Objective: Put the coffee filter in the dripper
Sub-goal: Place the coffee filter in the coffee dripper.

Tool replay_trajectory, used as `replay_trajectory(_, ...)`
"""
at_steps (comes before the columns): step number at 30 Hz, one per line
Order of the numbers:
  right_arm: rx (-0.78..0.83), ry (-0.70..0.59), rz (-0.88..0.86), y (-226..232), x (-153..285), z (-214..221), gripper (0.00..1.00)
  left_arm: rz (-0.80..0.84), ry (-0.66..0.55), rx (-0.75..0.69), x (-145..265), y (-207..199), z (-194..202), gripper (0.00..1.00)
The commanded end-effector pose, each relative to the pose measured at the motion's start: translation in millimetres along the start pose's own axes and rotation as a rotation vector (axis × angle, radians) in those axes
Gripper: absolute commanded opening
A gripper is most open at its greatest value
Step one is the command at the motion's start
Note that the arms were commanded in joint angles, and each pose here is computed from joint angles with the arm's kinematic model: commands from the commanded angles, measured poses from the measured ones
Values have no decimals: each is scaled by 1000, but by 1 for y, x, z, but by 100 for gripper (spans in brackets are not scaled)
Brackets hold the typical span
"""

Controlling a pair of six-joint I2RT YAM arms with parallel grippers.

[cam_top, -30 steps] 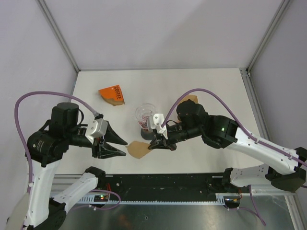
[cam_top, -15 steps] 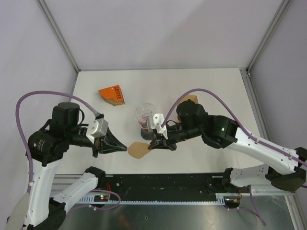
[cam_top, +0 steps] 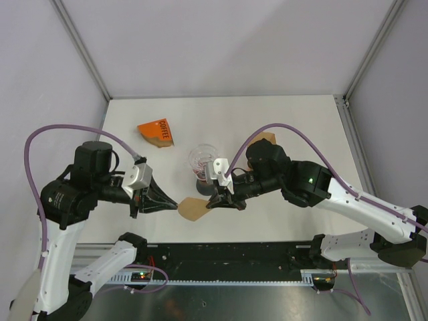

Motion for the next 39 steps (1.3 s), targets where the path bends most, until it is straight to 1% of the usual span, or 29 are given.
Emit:
replay_trajectory(1,36,-70,7,-2,6,-21,0,-3,7,-1,2,-4,-2,8)
replay_trajectory(8,37,-70,-7,-1,6,-22,0,-48,12,-47,5,-2,-9,7)
replay_trajectory(11,34,-64,-13,0,5,-21,0,-59,7,-59,6,-1,-13,10)
replay_trajectory(21,39,-67,-12,-1,5,-23,0,-35,1,-43,4,-1,-11,10)
replay_trajectory(33,47,-77,-26,0,3,-26,0,-67,23,-48,4,5,-8,8)
replay_trajectory(39,43,-69,-26,-1,0,-26,0,-37,16,-42,2,5,-7,10)
Point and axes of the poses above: each gripper's point midway between its finger pads, its own x axis back along the fingers, its own y axis along the line the jaws close on, z = x × y, the point moved 9 cm from there along x, back along the fingers, and after that the axes turned 9 degrees about x, right-handed, at the moved point
